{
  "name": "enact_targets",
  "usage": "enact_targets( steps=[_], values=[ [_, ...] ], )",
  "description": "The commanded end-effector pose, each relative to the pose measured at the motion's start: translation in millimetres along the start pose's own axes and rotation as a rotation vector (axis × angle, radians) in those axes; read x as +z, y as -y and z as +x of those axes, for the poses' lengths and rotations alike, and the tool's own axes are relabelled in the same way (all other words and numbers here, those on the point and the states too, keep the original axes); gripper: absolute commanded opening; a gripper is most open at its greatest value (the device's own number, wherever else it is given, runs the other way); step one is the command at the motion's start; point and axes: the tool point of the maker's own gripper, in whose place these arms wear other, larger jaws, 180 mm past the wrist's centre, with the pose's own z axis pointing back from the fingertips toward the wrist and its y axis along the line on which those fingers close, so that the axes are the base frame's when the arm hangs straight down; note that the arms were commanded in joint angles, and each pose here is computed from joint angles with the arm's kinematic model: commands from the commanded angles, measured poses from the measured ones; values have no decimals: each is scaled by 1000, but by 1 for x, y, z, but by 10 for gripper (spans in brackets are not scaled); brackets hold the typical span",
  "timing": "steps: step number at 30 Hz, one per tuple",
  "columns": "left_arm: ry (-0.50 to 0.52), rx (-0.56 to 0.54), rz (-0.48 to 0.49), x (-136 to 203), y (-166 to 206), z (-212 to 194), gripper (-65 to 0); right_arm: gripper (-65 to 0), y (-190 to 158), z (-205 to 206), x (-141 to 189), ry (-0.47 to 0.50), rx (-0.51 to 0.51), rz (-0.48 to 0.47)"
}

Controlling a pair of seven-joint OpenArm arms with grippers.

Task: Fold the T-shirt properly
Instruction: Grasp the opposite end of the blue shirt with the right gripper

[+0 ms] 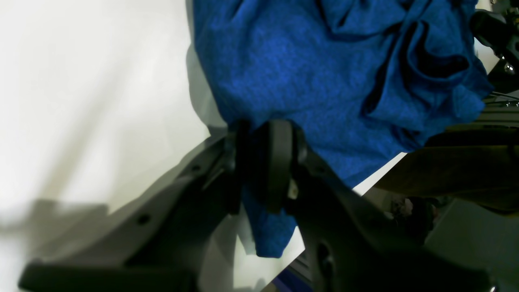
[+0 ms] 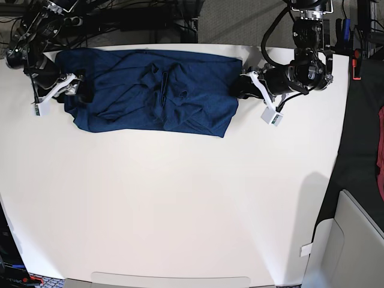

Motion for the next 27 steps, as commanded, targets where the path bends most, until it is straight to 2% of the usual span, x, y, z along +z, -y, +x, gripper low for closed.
enact_targets(
  steps=[1,5,7,10,13,15,21,24,27],
  values=[
    [30,-19,-16,3,4,11,-568,-141,3,-22,1,-99,-8,-14],
    [41,-7,-30,-1,10,11,-568,-152,-5,-27,3,-105,-26,27],
    [40,-7,-31,-1,10,11,-568,-204,-7,-25,8,-91,-15,29],
    [39,-8,-32,-1,11,11,-568,-366,-7,-20,15,-73,5,14],
    [39,-8,-32,-1,11,11,-568,-535,4,-15,23,-42,-16,-19],
    [40,-7,-34,-2,11,11,-568,-602,13,-11,30,-17,-35,-46],
    [42,-4,-34,-1,11,11,-568,-617,21,24,45,137,-81,-33],
    [41,-7,-36,-2,12,11,-568,-648,31,44,55,206,-84,-48],
    [50,1,-48,-4,16,12,-568,-648,34,65,52,256,-92,-37]
  ],
)
